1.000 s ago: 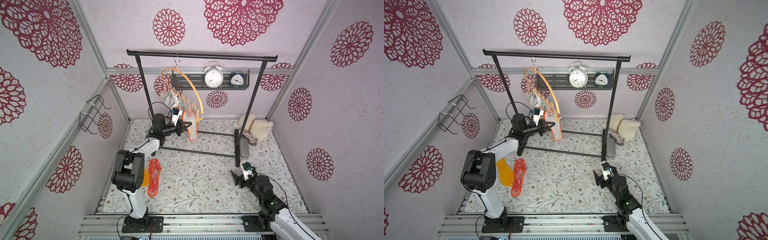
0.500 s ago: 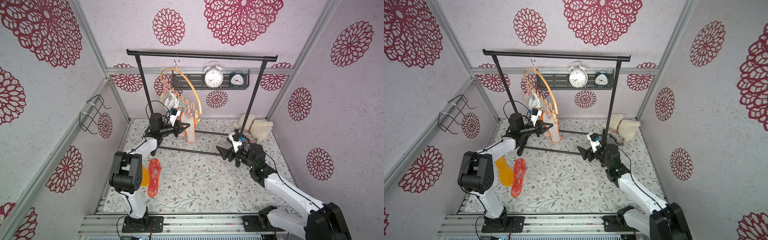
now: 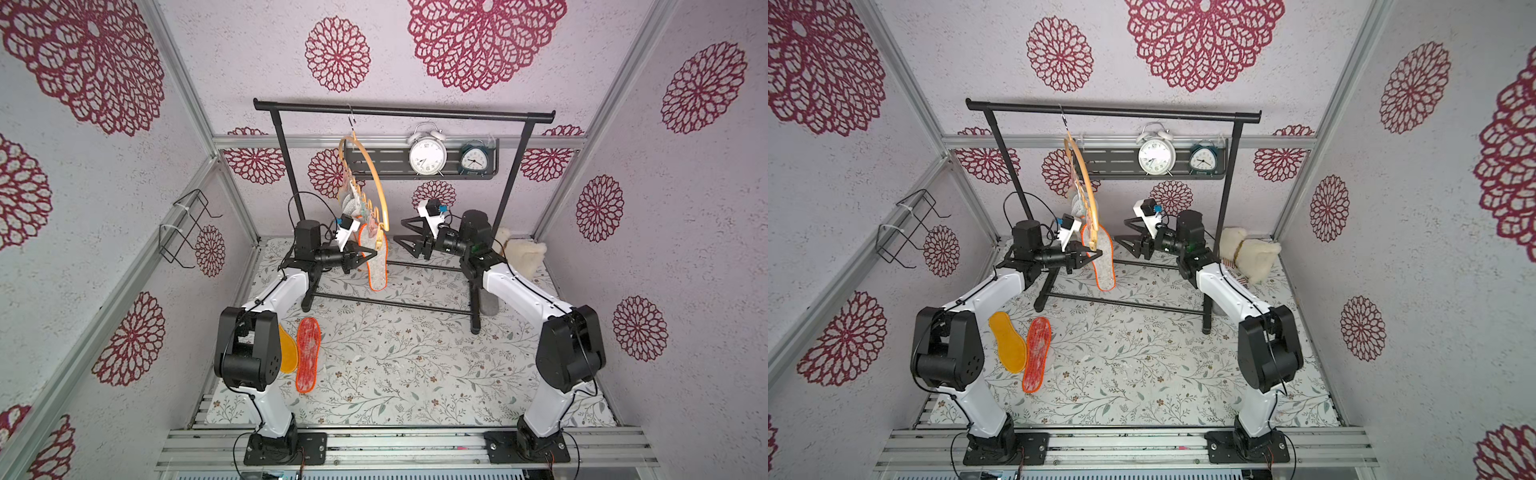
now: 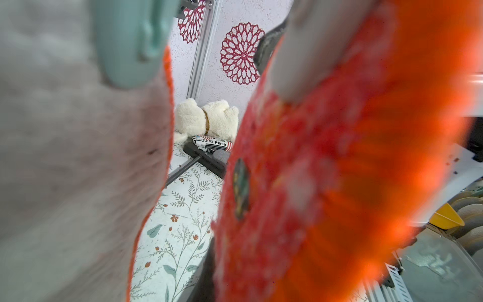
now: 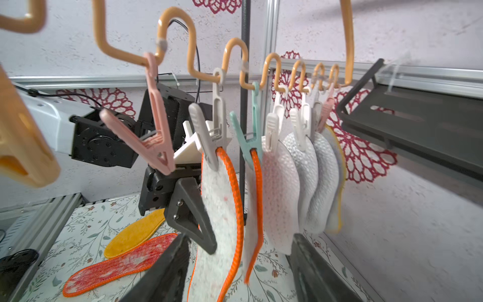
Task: Take the shoe insoles off the hanger
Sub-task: Remove the insole from the hanger, then open the clamp at the hanger.
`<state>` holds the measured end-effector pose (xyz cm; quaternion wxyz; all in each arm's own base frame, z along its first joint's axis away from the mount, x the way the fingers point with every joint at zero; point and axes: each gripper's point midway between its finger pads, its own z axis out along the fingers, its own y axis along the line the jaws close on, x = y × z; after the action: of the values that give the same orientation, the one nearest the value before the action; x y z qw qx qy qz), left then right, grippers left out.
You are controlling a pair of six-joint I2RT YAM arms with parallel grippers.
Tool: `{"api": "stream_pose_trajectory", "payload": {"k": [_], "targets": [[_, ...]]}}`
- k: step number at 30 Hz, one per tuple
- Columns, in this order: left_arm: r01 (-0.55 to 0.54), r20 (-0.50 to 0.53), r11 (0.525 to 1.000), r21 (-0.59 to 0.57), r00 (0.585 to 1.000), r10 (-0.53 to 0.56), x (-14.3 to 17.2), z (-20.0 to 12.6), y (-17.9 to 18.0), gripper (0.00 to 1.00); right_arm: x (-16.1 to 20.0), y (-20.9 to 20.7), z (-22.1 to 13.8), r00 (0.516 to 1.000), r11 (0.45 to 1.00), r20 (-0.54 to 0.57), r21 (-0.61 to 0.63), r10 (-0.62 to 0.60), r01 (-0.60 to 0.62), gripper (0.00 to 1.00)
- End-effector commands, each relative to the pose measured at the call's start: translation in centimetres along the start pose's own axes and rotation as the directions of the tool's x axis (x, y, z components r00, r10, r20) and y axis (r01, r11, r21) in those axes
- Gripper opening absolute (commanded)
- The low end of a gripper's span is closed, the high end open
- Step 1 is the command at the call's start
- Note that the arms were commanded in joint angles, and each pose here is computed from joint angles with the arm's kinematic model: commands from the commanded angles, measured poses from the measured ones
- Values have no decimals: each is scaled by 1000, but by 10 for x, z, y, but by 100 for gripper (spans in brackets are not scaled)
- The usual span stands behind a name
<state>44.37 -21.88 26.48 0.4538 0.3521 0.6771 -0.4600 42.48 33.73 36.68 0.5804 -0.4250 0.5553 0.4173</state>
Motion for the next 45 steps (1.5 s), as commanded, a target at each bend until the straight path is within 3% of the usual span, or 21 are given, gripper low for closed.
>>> {"api": "stream_pose_trajectory", "payload": {"k": [1,11,25,30,37,45], "targets": [[-34,8,999,37,999,34,-15,-9,-14,0,-26,20,11,999,990,35,-138,-6,11,64],[-28,-3,999,46,1000,28,-13,-12,-16,0,-22,20,60,1000,981,-2,-196,7,-7,62],[-35,1,998,47,999,35,-18,-14,-16,0,-38,17,91,998,969,44,-247,34,-23,40],[-37,2,998,44,999,36,-17,-15,-14,0,-53,19,91,996,964,80,-266,31,-9,40],[-32,3,998,49,999,32,-16,-17,-12,0,-66,24,87,993,956,110,-292,44,-10,49],[-28,4,999,43,1000,28,-16,-21,-10,0,-69,31,87,991,942,119,-334,62,-19,43]]}}
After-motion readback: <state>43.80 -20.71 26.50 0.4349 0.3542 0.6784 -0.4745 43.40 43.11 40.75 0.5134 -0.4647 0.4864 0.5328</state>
